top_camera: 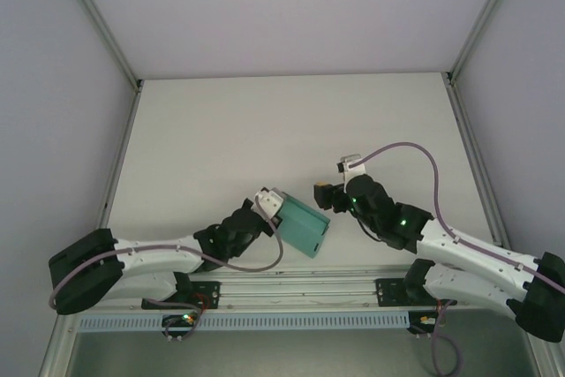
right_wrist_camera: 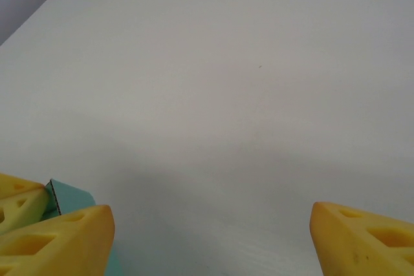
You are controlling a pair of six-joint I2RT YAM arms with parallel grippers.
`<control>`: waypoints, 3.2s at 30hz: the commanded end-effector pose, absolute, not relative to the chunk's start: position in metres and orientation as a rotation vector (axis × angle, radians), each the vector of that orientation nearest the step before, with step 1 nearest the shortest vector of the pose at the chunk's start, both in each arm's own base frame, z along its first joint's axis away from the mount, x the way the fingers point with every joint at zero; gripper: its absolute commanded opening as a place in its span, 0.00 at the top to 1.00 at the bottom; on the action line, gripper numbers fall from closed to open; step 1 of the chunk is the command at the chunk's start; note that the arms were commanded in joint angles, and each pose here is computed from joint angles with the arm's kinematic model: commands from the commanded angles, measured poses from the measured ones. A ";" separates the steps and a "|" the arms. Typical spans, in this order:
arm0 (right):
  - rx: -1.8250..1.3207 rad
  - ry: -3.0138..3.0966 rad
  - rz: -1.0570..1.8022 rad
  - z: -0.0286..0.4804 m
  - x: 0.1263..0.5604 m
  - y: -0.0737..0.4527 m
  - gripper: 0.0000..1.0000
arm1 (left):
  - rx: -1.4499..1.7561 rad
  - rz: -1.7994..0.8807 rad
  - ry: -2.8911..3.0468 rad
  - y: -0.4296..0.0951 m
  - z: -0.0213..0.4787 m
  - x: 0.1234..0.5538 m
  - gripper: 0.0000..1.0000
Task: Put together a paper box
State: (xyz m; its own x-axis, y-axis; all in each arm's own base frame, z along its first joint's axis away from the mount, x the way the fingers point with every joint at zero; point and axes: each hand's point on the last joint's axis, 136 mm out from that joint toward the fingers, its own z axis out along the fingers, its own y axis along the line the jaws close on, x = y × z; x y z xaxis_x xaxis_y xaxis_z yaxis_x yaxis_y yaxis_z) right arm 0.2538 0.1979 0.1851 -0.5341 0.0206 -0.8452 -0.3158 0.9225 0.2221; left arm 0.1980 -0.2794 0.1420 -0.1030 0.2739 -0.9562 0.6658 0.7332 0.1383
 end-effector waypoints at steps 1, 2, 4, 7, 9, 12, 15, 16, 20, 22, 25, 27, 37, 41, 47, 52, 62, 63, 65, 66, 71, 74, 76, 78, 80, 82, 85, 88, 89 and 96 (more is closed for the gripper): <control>-0.373 2.153 0.531 0.186 0.238 0.214 0.20 | 0.720 -0.390 1.622 -0.271 0.154 0.196 1.00; -0.419 2.171 0.567 0.183 0.233 0.221 0.21 | 0.713 -0.396 1.621 -0.268 0.153 0.195 1.00; -0.484 2.213 0.605 0.175 0.226 0.229 0.23 | 0.711 -0.416 1.614 -0.265 0.152 0.191 1.00; -0.587 2.266 0.667 0.164 0.215 0.243 0.24 | 0.710 -0.415 1.621 -0.261 0.150 0.189 0.99; -0.634 2.294 0.690 0.159 0.211 0.249 0.26 | 0.711 -0.412 1.619 -0.260 0.150 0.187 0.99; -0.655 2.310 0.670 0.156 0.212 0.250 0.26 | 0.709 -0.406 1.618 -0.258 0.150 0.186 0.99; -0.762 2.277 0.749 0.161 0.202 0.261 0.27 | 0.715 -0.407 1.619 -0.259 0.149 0.185 0.99; -0.791 2.275 0.775 0.162 0.198 0.265 0.27 | 0.714 -0.403 1.621 -0.258 0.149 0.185 0.99; -0.936 2.308 0.880 0.156 0.181 0.279 0.32 | 0.714 -0.407 1.616 -0.259 0.150 0.184 0.98; -0.945 2.363 0.853 0.150 0.182 0.280 0.32 | 0.711 -0.399 1.620 -0.257 0.149 0.185 0.98; -1.022 2.377 0.760 0.144 0.181 0.282 0.31 | 0.708 -0.397 1.629 -0.257 0.147 0.185 0.96; -1.081 2.351 0.664 0.142 0.182 0.283 0.27 | 0.702 -0.396 1.637 -0.256 0.145 0.186 0.96; -1.258 2.423 0.434 0.110 0.177 0.281 0.20 | 0.683 -0.408 1.662 -0.251 0.142 0.184 0.95; -1.291 2.451 0.317 0.096 0.180 0.278 0.23 | 0.687 -0.410 1.662 -0.251 0.141 0.184 0.95; -1.243 2.421 0.200 0.098 0.196 0.275 0.43 | 0.692 -0.407 1.675 -0.251 0.137 0.184 0.91; -1.207 2.381 0.060 0.103 0.212 0.264 0.50 | 0.687 -0.430 1.690 -0.253 0.135 0.182 0.80; -1.328 2.323 -0.070 0.087 0.226 0.259 0.55 | 0.438 -0.535 1.889 -0.227 0.146 0.202 0.00; -1.336 2.329 -0.052 0.085 0.227 0.259 0.55 | 0.402 -0.593 1.934 -0.225 0.151 0.204 0.00; -1.337 2.337 -0.027 0.081 0.231 0.258 0.56 | 0.297 -0.679 1.998 -0.217 0.157 0.211 0.00; -1.332 2.341 -0.021 0.080 0.233 0.258 0.57 | 0.216 -0.713 2.034 -0.209 0.159 0.216 0.00; -1.350 2.344 -0.025 0.076 0.237 0.257 0.58 | 0.025 -0.921 2.130 -0.197 0.165 0.231 0.00; -1.361 2.337 -0.009 0.078 0.237 0.260 0.58 | 0.090 -1.089 2.194 -0.215 0.172 0.233 0.06; -1.363 2.343 0.005 0.077 0.237 0.260 0.58 | 0.167 -1.196 2.242 -0.233 0.174 0.233 0.17; -1.359 2.347 0.009 0.077 0.237 0.259 0.58 | 0.305 -1.289 2.252 -0.252 0.177 0.230 0.25; -1.359 2.353 0.017 0.076 0.238 0.257 0.58 | 0.407 -1.319 2.261 -0.263 0.172 0.229 0.33; -1.373 2.353 0.045 0.076 0.238 0.257 0.58 | 0.461 -1.271 2.264 -0.265 0.166 0.233 0.41; -1.418 2.342 0.106 0.076 0.239 0.258 0.58 | 0.536 -1.181 2.243 -0.264 0.160 0.239 0.43; -1.450 2.336 0.195 0.078 0.243 0.259 0.59 | 0.610 -1.156 2.192 -0.267 0.163 0.236 0.43; -1.479 2.325 0.229 0.079 0.243 0.261 0.59 | 0.640 -1.125 2.180 -0.268 0.163 0.235 0.43; -1.741 2.205 0.261 0.077 0.241 0.263 0.56 | 0.723 -0.835 2.216 -0.258 0.154 0.251 0.47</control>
State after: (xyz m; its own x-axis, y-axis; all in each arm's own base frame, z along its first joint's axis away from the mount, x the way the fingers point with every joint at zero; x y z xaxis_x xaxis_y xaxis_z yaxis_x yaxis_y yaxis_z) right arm 0.2554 0.2680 0.0929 -0.2960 -0.8530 -0.4299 -0.9242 0.3695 -0.0968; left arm 0.2395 -0.2642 0.1498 -0.6976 0.1910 -0.6905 0.6368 0.6069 -0.4755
